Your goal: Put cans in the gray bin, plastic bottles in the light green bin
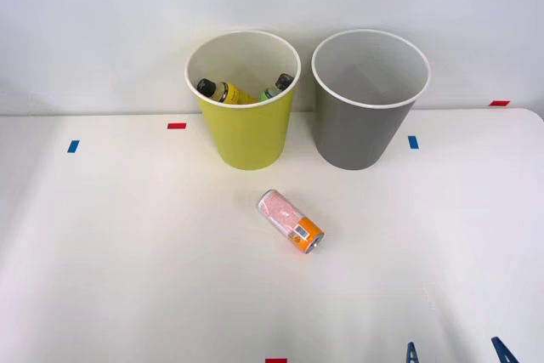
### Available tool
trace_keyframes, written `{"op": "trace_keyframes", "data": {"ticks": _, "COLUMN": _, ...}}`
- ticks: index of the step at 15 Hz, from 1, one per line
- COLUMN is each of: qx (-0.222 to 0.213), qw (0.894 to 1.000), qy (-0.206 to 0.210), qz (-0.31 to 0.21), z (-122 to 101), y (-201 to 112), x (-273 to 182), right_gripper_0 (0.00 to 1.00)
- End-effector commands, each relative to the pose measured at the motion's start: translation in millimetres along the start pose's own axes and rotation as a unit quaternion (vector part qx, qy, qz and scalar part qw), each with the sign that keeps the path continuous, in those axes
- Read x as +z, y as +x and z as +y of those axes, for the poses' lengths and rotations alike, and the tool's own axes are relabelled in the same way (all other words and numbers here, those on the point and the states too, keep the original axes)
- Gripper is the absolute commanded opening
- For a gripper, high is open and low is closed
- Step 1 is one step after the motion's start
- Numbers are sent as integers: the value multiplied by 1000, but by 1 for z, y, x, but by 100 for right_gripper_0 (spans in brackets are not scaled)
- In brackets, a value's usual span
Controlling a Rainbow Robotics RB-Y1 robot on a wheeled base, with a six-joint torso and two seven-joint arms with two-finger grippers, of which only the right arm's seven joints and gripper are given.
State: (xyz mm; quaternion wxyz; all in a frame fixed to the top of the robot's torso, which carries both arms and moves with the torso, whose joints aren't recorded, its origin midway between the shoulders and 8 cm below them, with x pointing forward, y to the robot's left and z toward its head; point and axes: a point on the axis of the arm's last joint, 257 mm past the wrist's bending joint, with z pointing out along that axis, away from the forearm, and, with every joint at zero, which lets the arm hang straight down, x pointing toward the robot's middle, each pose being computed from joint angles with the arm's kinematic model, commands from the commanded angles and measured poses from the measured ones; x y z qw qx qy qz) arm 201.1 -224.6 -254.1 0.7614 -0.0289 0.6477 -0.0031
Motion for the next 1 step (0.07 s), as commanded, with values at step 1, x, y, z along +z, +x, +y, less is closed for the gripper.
{"op": "trace_keyframes", "data": {"ticks": 1, "qx": 0, "qw": 1000, "qy": 0, "qz": 0, "z": 0, "y": 0, "x": 0, "right_gripper_0": 100}}
